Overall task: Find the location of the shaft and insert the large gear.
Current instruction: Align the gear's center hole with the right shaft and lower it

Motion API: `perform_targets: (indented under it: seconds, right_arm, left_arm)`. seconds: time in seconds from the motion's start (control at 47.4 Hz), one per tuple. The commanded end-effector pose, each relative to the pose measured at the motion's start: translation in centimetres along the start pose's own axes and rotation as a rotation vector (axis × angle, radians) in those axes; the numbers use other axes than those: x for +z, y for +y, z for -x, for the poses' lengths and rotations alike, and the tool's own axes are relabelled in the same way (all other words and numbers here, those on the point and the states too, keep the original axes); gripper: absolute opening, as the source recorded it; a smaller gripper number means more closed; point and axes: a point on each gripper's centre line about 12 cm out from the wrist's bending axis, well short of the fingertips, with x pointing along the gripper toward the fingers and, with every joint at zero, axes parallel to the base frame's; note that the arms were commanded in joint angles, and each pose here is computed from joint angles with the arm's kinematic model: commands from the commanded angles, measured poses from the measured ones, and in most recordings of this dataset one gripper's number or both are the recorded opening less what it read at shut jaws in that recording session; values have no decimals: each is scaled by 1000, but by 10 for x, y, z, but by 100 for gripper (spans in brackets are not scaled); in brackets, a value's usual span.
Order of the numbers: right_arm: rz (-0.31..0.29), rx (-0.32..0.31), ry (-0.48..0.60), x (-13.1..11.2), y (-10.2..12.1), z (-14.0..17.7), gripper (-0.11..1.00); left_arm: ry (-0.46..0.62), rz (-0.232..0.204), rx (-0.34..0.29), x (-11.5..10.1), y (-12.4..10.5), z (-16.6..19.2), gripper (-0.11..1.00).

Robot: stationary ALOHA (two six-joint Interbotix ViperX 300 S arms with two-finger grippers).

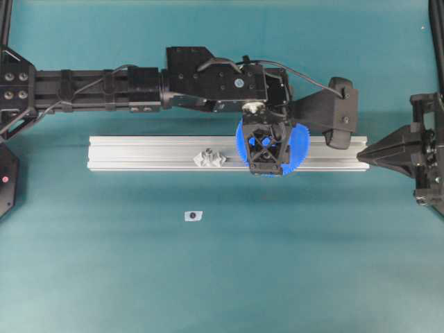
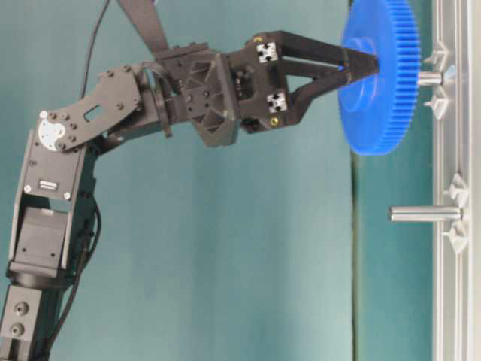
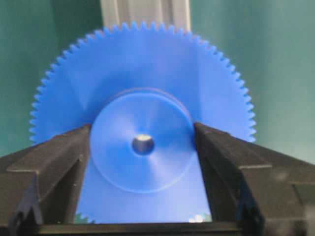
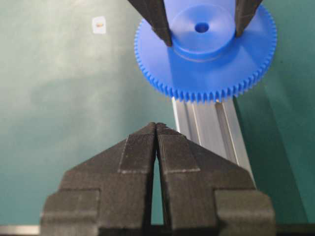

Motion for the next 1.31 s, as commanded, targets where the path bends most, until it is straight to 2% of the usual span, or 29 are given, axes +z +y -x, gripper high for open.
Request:
perform_targets:
  seconds: [0.0, 0.507, 0.803, 1.056, 1.288]
  right_arm:
    - [-11, -1, -11, 4, 0, 0, 3]
    - [-11, -1, -11, 3, 0, 0, 3]
    - [-11, -1, -14, 3, 0, 1, 3]
    - [-10, -1, -16, 3, 0, 1, 3]
    - [-10, -1, -14, 2, 0, 1, 3]
  left_arm:
    - [-30, 0, 12, 4, 3, 12, 70]
    - [-19, 49, 30, -11, 30, 13, 70]
    - [-11, 53, 25, -13, 26, 13, 70]
    - [-5, 33, 17, -15, 15, 15, 70]
    - [-31, 23, 23, -9, 16, 16, 70]
